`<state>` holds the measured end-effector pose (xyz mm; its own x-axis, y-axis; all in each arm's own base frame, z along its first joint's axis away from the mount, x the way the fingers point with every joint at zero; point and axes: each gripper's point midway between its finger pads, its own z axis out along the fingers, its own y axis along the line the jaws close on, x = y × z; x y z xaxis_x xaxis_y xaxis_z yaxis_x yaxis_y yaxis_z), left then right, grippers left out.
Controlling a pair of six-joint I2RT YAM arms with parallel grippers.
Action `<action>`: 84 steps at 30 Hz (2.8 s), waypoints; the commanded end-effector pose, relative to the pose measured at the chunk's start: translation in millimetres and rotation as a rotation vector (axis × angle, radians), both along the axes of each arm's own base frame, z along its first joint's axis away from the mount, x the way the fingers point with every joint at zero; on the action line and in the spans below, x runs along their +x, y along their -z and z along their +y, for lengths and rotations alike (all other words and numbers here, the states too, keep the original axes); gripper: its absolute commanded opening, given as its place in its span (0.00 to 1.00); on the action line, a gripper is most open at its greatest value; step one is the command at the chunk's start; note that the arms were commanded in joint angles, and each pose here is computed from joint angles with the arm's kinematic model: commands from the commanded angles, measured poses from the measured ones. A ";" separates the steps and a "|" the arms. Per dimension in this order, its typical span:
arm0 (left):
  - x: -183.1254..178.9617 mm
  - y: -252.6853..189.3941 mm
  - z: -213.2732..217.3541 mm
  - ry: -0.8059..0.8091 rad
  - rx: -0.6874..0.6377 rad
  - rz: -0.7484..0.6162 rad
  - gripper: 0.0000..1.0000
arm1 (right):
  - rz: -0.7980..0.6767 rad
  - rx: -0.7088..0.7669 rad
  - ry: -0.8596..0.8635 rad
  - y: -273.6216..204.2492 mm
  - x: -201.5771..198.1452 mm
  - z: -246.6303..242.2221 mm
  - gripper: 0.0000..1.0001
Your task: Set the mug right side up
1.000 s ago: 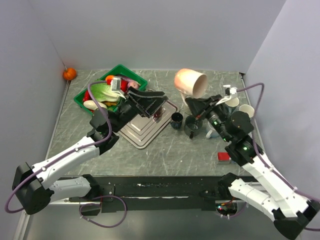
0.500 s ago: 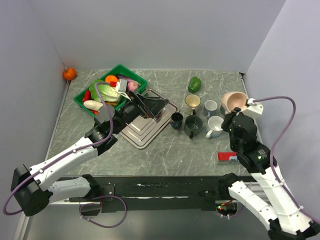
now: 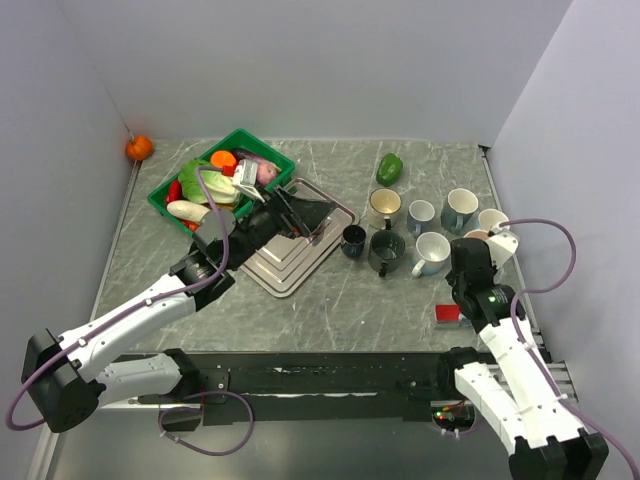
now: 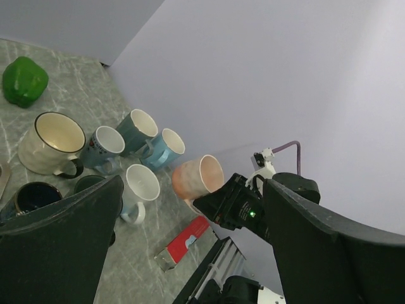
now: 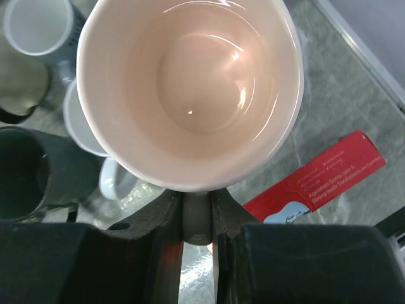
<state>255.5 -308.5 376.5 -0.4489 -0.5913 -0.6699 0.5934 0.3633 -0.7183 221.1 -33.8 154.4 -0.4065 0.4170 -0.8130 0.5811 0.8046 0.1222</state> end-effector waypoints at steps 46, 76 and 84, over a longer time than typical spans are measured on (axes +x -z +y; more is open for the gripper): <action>69.6 38.6 14.7 -0.270 0.242 0.084 0.96 | 0.020 0.232 0.178 18.0 32.4 -21.7 0.85; 219.2 287.3 13.3 -0.543 1.043 0.448 0.96 | -0.322 0.407 -0.529 -90.4 66.3 92.3 0.92; 212.4 297.7 10.2 -0.472 1.049 0.447 0.92 | -0.314 0.420 -0.526 -85.7 69.3 93.4 0.92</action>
<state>466.6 -290.4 65.4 -0.6648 -0.0262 -0.7466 -0.0128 0.9996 -0.0237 283.4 56.1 226.0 -0.4487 0.5341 -0.7165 0.0650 0.8191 0.5699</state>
